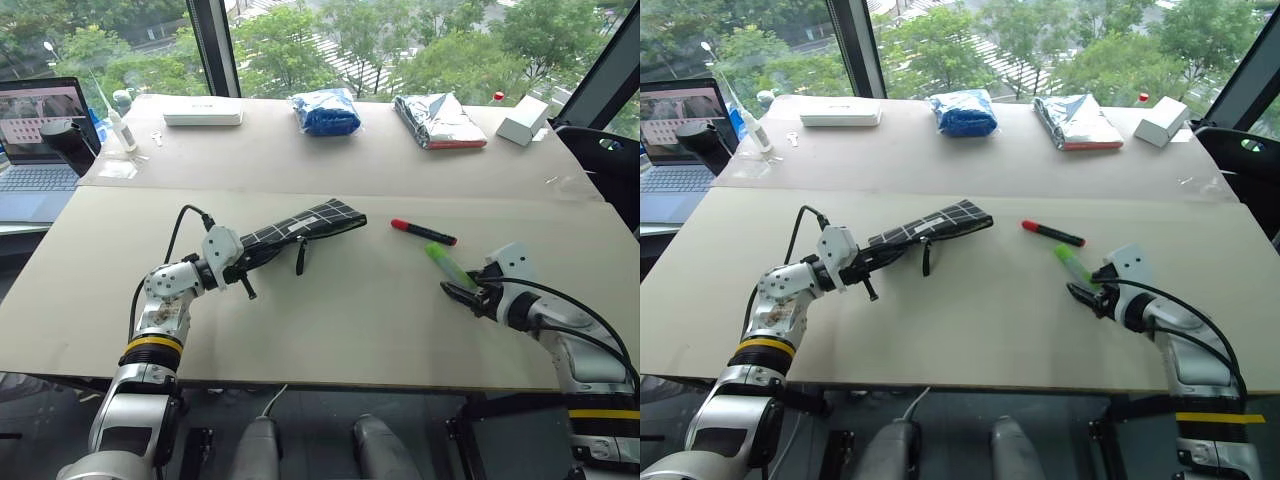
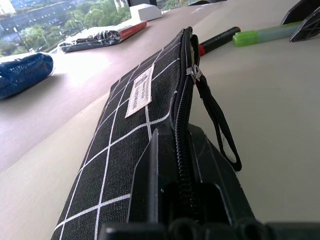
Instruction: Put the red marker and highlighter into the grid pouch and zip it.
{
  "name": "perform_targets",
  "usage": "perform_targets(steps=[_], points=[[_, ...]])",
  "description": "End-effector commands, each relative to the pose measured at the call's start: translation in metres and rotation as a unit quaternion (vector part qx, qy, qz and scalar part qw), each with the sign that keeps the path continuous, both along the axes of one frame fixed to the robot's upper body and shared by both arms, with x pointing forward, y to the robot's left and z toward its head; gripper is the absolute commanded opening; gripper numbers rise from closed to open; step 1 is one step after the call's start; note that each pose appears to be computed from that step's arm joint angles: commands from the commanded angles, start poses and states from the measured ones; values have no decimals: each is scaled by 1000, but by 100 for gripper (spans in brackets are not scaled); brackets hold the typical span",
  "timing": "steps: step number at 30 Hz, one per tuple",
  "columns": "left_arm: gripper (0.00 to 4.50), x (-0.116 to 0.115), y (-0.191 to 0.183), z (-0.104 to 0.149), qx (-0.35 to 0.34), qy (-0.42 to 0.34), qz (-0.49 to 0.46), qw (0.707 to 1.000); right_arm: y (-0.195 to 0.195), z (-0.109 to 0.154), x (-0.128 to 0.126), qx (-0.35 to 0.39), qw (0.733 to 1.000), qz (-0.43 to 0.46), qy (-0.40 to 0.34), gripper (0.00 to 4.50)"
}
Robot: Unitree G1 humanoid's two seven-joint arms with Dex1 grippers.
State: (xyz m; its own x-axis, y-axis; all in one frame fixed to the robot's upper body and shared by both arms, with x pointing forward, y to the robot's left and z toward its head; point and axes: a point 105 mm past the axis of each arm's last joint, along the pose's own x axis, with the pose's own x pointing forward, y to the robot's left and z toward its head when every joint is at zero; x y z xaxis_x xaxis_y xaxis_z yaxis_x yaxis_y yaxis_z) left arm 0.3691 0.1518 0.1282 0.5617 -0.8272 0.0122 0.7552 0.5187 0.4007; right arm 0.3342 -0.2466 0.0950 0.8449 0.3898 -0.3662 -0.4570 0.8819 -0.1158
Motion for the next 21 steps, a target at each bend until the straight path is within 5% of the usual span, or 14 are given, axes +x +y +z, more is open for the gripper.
perform_targets(steps=[1,3,9,13,21], points=[[0,1,3,15,-17,-24,7,1000,3,-4,-3,7,1000,18,11,152],[0,1,3,15,-17,-24,7,1000,5,-4,-6,6,999,31,13,104],[0,2,4,16,-17,-24,8,1000,15,-1,-14,10,997,78,19,106],[0,2,5,17,-19,-23,9,1000,54,27,-35,14,976,212,-41,106],[0,2,3,16,-17,-20,3,1000,80,88,-11,-17,957,238,-164,106]])
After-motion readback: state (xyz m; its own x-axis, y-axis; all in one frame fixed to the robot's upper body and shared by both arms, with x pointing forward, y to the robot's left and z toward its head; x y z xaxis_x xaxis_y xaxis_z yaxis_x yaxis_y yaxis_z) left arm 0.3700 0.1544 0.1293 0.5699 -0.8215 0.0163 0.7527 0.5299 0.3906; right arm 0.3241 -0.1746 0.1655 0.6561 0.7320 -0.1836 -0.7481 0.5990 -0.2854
